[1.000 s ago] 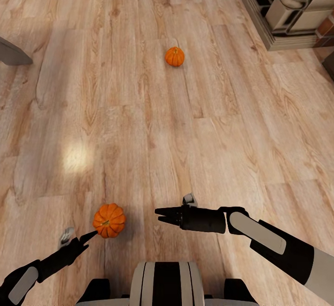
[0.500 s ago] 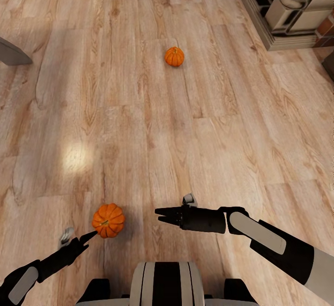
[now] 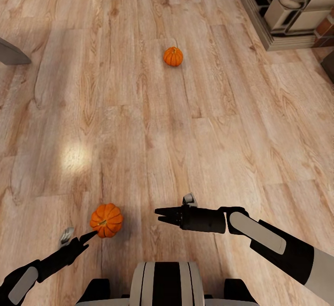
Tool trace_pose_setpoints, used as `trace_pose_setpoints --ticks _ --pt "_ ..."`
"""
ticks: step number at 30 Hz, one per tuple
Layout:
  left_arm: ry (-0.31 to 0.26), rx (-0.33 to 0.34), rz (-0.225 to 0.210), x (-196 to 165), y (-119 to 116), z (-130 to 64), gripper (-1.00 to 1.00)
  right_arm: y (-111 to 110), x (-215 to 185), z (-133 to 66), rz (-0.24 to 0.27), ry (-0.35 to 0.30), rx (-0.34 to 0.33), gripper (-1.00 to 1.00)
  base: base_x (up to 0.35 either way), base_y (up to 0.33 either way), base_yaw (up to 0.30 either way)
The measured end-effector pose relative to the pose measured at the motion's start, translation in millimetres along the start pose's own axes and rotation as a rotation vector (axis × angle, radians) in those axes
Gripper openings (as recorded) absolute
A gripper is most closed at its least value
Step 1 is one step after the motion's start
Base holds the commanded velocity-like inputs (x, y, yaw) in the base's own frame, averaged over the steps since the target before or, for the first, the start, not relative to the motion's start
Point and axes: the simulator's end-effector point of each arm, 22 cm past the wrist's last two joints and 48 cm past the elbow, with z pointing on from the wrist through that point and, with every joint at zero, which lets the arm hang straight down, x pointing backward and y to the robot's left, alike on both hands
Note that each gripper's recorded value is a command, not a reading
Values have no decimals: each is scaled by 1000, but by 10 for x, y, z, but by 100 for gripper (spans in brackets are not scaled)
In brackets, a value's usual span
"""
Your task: Place each of the two pumpkins and all three candles from the living room inside a cabinet in the living room (use any cabinet), then make sure every cabinet is closed, and position the cauldron so it is next to a table in the living room.
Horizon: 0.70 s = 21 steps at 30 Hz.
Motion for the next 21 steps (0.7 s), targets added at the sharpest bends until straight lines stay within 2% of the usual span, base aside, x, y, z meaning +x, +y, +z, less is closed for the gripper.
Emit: trace_pose_setpoints --ticks 18,21 --pt "-1 12 6 -20 -31 -9 100 1 -1 0 1 0 -1 100 0 0 0" --pt "2 44 11 -17 -102 -13 100 0 -1 -1 1 -1 0 100 0 0 0"
